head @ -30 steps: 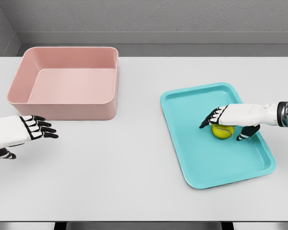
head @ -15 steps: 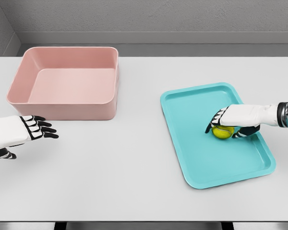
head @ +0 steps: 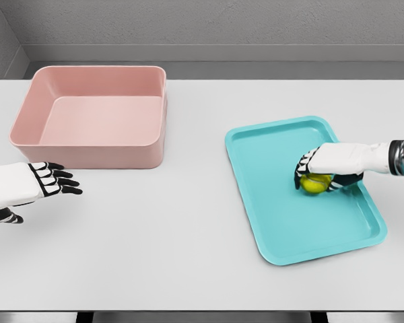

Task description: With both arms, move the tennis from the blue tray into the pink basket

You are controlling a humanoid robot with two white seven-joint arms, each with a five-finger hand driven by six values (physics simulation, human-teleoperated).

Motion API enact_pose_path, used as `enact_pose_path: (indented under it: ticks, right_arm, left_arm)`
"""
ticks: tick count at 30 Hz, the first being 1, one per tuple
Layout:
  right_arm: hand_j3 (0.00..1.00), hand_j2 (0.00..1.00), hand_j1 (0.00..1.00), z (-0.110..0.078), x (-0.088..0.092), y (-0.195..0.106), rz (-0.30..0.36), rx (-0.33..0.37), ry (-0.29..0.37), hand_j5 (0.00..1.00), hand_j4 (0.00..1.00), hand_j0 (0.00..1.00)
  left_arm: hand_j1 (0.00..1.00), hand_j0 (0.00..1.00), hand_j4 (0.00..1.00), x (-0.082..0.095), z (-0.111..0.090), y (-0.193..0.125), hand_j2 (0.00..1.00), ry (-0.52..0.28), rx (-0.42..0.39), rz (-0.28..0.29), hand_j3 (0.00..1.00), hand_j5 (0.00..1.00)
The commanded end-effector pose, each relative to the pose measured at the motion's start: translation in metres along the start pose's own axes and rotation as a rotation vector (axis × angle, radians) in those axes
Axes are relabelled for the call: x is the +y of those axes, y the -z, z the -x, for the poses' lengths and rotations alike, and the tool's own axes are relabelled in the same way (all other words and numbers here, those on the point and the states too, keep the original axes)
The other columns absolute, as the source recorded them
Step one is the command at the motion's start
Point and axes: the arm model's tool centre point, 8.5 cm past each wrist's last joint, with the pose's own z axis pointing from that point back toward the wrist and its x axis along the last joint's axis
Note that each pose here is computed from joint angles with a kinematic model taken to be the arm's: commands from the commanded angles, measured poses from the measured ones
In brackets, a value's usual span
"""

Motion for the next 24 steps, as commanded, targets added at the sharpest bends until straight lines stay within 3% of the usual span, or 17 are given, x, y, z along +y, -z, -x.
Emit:
enact_pose_path:
  ticks: [1, 10, 20, 24]
  right_arm:
    - [0.54, 0.54, 0.54, 0.000, -0.002, -0.001, 0.007, -0.001, 0.004, 0.54, 0.54, 0.54]
    - [0.49, 0.49, 0.49, -0.009, -0.024, -0.009, 0.040, -0.012, -0.056, 0.49, 0.49, 0.49]
    - [0.49, 0.49, 0.49, -0.055, -0.055, -0.003, 0.083, -0.116, -0.191, 0.49, 0.49, 0.49]
    - [0.49, 0.49, 0.49, -0.064, -0.064, 0.003, 0.101, -0.143, -0.217, 0.49, 0.49, 0.49]
  left_arm:
    - [1.00, 1.00, 1.00, 0.001, 0.000, 0.000, 1.00, -0.004, 0.001, -0.003, 1.00, 1.00]
    - [1.00, 1.00, 1.00, 0.000, 0.000, 0.000, 1.00, -0.005, -0.001, -0.003, 1.00, 1.00]
    - [1.00, 1.00, 1.00, 0.000, 0.000, 0.000, 1.00, -0.006, 0.000, -0.004, 1.00, 1.00]
    - [1.00, 1.00, 1.00, 0.000, 0.000, 0.000, 1.00, -0.006, 0.000, -0.004, 1.00, 1.00]
